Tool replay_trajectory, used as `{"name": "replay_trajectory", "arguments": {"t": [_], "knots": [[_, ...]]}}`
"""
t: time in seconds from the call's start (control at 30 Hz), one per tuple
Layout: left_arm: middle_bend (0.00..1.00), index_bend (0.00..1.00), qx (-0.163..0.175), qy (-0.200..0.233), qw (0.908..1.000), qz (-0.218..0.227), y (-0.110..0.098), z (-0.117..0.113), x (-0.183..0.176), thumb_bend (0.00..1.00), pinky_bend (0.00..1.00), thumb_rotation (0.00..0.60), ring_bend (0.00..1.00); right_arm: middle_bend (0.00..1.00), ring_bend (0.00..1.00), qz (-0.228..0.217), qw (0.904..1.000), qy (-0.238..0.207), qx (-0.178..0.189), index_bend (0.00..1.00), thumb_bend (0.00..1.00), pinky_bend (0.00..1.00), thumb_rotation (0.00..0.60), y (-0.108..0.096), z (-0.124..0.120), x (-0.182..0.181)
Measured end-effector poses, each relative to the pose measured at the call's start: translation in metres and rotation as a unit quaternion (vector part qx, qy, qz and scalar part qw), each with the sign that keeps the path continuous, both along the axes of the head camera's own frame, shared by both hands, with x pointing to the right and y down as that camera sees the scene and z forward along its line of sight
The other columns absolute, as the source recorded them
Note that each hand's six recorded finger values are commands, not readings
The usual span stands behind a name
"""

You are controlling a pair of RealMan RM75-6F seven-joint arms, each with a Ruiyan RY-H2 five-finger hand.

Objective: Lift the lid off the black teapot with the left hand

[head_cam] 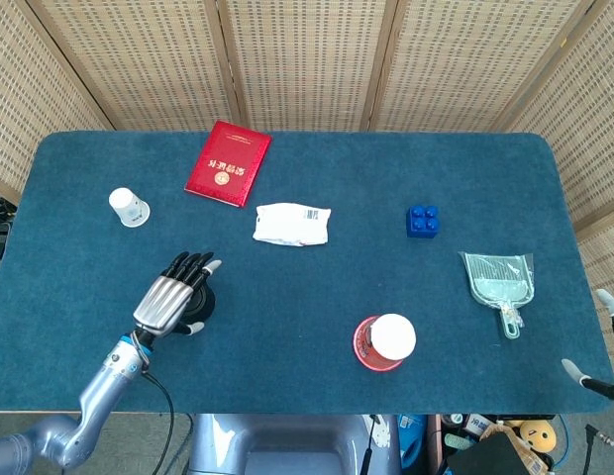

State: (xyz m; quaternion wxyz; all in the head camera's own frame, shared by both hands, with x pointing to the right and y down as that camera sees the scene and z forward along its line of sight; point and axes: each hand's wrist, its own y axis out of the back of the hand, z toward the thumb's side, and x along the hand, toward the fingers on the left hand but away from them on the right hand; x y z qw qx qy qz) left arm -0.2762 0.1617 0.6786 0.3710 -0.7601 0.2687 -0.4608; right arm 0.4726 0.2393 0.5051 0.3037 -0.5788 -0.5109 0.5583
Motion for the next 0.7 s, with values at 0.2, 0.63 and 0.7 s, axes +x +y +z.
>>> {"name": "replay_trajectory", "arguments": {"t": [0.2, 0.63, 0.7], "knots": [[0.00, 0.00, -0.007, -0.002, 0.9999, -0.013, -0.002, 0.013, -0.002, 0.11, 0.00, 0.600, 0.00, 0.00, 0.00, -0.001, 1.0000, 0.002, -0.003, 0.00, 0.00, 0.00, 0.600, 0.000, 0.002, -0.001], [0.00, 0.00, -0.023, -0.031, 0.9981, -0.047, -0.015, 0.029, -0.032, 0.11, 0.00, 0.600, 0.00, 0.00, 0.00, 0.003, 1.0000, 0.004, -0.008, 0.00, 0.00, 0.00, 0.600, -0.001, 0.005, 0.000], [0.00, 0.00, -0.024, -0.039, 0.9974, -0.056, -0.019, 0.031, -0.042, 0.11, 0.00, 0.600, 0.00, 0.00, 0.00, 0.003, 0.9999, 0.005, -0.009, 0.00, 0.00, 0.00, 0.600, -0.001, 0.006, 0.000]]}}
